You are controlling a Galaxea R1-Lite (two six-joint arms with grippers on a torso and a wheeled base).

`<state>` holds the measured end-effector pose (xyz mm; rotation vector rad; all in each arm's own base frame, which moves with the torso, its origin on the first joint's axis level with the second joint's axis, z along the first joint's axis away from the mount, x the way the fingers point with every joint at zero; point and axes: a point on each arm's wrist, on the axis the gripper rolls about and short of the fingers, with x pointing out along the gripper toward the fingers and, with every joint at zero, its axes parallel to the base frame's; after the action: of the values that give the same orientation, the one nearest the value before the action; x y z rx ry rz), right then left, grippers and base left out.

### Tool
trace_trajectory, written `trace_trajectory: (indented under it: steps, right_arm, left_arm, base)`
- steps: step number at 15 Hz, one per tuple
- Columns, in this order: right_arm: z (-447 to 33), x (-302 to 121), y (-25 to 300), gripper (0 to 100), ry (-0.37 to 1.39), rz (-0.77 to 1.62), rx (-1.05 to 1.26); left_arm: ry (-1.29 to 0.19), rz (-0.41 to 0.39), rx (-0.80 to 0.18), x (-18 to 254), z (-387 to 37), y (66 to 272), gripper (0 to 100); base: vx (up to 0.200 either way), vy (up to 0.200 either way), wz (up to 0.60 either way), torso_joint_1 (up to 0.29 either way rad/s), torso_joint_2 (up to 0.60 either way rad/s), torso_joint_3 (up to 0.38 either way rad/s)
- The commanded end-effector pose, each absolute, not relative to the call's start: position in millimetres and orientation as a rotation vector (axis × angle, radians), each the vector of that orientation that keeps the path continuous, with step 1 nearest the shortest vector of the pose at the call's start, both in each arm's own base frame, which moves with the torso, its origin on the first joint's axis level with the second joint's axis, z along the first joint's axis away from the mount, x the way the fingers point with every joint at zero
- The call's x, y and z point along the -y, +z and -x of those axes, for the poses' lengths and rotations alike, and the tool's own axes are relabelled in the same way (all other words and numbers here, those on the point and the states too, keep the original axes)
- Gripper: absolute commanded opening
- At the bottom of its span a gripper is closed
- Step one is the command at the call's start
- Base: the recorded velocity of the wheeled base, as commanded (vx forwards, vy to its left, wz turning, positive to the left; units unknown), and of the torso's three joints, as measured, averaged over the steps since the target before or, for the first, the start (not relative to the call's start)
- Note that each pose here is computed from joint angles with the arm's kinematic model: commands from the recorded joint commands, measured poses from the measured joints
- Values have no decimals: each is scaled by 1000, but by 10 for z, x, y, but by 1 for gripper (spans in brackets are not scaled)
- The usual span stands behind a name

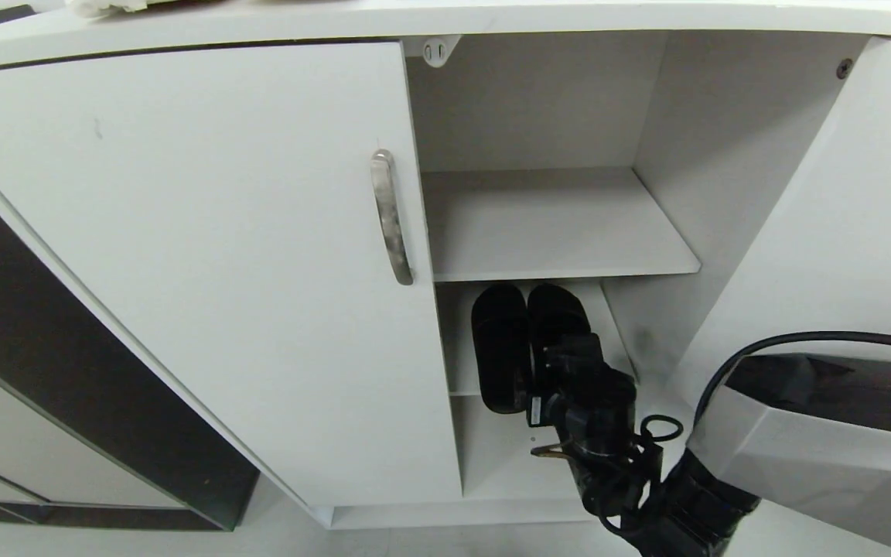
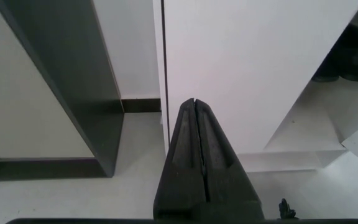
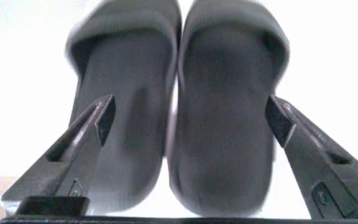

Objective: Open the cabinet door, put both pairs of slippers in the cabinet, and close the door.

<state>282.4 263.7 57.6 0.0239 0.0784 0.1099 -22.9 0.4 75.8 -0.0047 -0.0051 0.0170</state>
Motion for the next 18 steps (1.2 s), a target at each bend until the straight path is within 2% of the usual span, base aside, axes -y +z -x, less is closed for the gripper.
trace_trajectory:
  steps: [1, 6, 14, 18]
  right_arm:
    - [-2388, -2571, 854, 100, 188, -46, -49]
    - [-2359, -2564, 942, 100, 201, -51, -31]
    - [-2304, -2482, 977, 100, 197, -49, -34]
    - [-2308, -2479, 964, 100, 195, -46, -37]
  left_arm:
    - [17, 5, 5, -4, 228, 760, 0]
    - [17, 5, 3, -4, 228, 758, 0]
    - [15, 3, 3, -3, 228, 758, 0]
    - [15, 3, 3, -3, 228, 758, 0]
  base:
    - [-200, 0, 0, 2, 2, 7]
    - [-200, 0, 0, 0, 4, 3]
    - [0, 0, 0, 0, 0, 0]
    - [0, 0, 0, 2, 2, 156]
